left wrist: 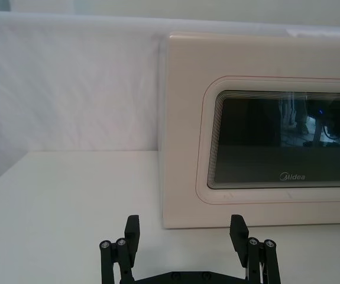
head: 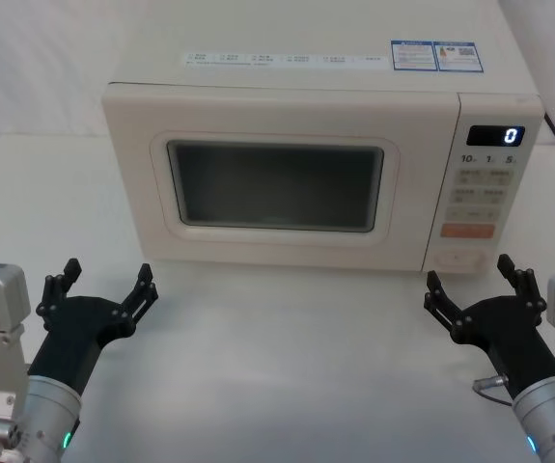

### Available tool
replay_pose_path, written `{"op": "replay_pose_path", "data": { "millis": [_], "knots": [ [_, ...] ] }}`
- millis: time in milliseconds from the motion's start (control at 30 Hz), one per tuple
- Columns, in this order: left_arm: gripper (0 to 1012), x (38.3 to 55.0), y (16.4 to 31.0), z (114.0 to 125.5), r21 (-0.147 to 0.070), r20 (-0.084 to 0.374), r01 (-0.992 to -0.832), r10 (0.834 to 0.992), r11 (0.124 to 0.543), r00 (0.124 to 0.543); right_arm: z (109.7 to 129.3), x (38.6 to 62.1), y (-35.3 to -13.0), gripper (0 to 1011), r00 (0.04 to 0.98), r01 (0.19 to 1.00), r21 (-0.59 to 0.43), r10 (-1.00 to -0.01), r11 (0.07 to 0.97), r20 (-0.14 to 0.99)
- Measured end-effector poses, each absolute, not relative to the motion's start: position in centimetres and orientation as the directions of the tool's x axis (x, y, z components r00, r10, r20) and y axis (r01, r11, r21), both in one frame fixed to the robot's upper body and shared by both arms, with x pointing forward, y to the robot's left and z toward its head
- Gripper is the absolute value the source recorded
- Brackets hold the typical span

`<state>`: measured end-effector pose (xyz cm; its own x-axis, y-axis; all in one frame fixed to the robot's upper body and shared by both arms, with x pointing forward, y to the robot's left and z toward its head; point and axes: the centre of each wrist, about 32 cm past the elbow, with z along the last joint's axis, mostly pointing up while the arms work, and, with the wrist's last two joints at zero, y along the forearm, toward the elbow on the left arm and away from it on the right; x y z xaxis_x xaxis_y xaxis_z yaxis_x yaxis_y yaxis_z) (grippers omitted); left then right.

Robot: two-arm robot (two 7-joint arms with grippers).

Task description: Press the button to open the microwave door with one hand; close the microwave door with the other hand.

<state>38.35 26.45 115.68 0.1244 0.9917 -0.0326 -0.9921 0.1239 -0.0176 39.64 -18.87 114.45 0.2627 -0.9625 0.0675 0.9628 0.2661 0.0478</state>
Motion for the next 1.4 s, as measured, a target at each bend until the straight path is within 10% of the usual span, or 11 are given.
{"op": "replay_pose_path", "data": {
  "millis": [1400],
  "knots": [
    [1001,38.35,26.45,115.68,-0.018,-0.033,-0.992,0.992,0.124,0.125,114.45,39.64,-18.87,1002,0.263,0.963,0.048,-0.963,0.266,0.067]
  ]
}}
